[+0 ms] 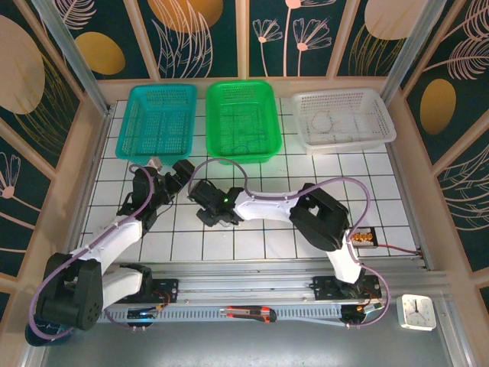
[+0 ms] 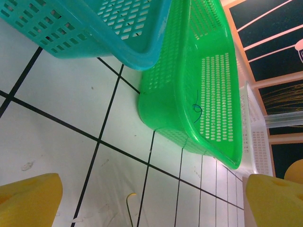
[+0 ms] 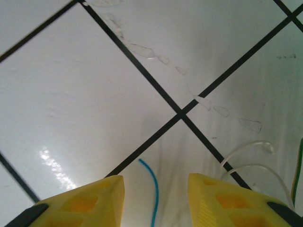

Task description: Untangle the cables

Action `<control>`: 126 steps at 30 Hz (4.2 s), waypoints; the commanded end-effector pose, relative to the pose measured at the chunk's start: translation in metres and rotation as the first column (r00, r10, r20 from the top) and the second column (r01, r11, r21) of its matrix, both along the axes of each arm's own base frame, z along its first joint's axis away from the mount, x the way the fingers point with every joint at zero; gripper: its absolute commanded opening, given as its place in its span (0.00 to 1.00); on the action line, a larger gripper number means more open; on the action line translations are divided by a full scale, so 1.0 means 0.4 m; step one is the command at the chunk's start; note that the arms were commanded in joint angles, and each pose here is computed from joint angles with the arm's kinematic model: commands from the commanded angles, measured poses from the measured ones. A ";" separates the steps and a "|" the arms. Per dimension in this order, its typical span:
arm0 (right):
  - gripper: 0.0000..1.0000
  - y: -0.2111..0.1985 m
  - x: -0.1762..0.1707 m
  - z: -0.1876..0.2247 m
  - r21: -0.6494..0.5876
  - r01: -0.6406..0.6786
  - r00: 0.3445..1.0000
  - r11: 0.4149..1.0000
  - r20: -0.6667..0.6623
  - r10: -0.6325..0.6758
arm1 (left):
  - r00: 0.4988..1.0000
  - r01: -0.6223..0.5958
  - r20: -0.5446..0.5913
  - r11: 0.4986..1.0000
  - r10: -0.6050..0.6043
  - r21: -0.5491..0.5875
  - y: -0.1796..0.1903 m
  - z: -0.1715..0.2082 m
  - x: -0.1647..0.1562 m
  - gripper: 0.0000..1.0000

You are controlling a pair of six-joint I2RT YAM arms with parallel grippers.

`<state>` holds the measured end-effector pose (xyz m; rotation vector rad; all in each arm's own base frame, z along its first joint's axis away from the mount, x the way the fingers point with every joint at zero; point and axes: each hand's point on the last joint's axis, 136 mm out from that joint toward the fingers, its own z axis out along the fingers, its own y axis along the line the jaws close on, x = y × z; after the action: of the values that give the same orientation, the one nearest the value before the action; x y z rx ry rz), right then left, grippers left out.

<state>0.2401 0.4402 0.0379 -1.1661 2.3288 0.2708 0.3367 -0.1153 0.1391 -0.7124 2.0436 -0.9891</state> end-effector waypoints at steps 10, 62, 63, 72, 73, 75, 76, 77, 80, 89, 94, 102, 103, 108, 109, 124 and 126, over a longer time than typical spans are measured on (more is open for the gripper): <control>0.20 -0.015 -0.013 -0.091 -0.037 -0.012 0.999 0.999 -0.048 0.011 | 1.000 -0.006 0.030 1.000 0.007 -0.020 0.000 0.028 0.019 0.99; 0.00 -0.234 0.173 0.616 0.743 0.303 0.952 0.597 -0.203 -0.230 | 0.769 0.507 0.185 0.760 -0.612 0.406 -0.406 -0.031 -0.102 0.99; 0.00 -0.232 0.168 0.623 0.749 0.300 0.953 0.591 -0.203 -0.225 | 0.769 0.506 0.186 0.760 -0.611 0.407 -0.414 -0.034 -0.095 0.98; 0.00 -0.233 0.134 0.764 0.825 0.239 0.969 0.513 -0.169 -0.180 | 0.777 0.521 0.143 0.754 -0.613 0.401 -0.443 -0.100 -0.067 0.78; 0.00 -0.234 0.130 0.788 0.836 0.226 0.972 0.501 -0.159 -0.174 | 0.779 0.523 0.135 0.754 -0.612 0.398 -0.440 -0.111 -0.070 0.75; 0.00 -0.239 0.121 0.842 0.858 0.195 0.978 0.474 -0.133 -0.162 | 0.786 0.526 0.115 0.755 -0.607 0.391 -0.432 -0.136 -0.079 0.67; 0.00 -0.242 0.118 0.865 0.867 0.183 0.980 0.463 -0.120 -0.161 | 0.789 0.525 0.111 0.757 -0.604 0.388 -0.429 -0.143 -0.082 0.65; 0.00 -0.247 0.115 0.892 0.878 0.169 0.981 0.448 -0.108 -0.159 | 0.791 0.527 0.105 0.759 -0.602 0.382 -0.424 -0.153 -0.087 0.62; 0.00 -0.264 0.110 0.972 0.908 0.129 0.984 0.399 -0.069 -0.161 | 0.795 0.534 0.092 0.764 -0.599 0.362 -0.417 -0.173 -0.103 0.58; 0.00 -0.331 0.106 1.174 0.968 0.024 0.983 0.251 0.023 -0.182 | 0.805 0.537 0.068 0.772 -0.589 0.340 -0.399 -0.202 -0.125 0.55; 0.00 -0.368 0.104 1.250 0.985 -0.012 0.985 0.171 0.041 -0.168 | 0.805 0.541 0.060 0.772 -0.590 0.335 -0.395 -0.212 -0.134 0.47; 0.00 -0.457 0.109 1.360 0.994 -0.073 0.976 0.078 0.087 -0.201 | 0.808 0.545 0.045 0.774 -0.588 0.322 -0.390 -0.229 -0.142 0.46; 0.00 -0.459 0.104 1.369 0.994 -0.078 0.976 0.070 0.090 -0.197 | 0.807 0.546 0.045 0.773 -0.589 0.322 -0.391 -0.230 -0.143 0.45; 0.00 -0.531 0.129 1.409 0.995 -0.097 0.962 0.034 0.103 -0.254 | 0.806 0.549 0.044 0.773 -0.591 0.319 -0.392 -0.232 -0.143 0.45; 0.00 -0.545 0.133 1.419 0.994 -0.105 0.959 0.024 0.108 -0.263 | 0.805 0.549 0.045 0.772 -0.591 0.321 -0.393 -0.233 -0.143 0.45; 0.00 -0.641 0.167 1.505 0.983 -0.176 0.931 -0.045 0.152 -0.332 | 0.804 0.552 0.041 0.770 -0.594 0.319 -0.394 -0.235 -0.143 0.54; 0.00 -0.651 0.165 1.520 0.981 -0.187 0.930 -0.057 0.158 -0.332 | 0.803 0.555 0.035 0.769 -0.594 0.317 -0.393 -0.242 -0.147 0.54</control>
<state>0.3238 0.1894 0.6137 -0.1164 1.1992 1.3417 0.2820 -0.2696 0.0453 0.1544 2.2673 -0.9657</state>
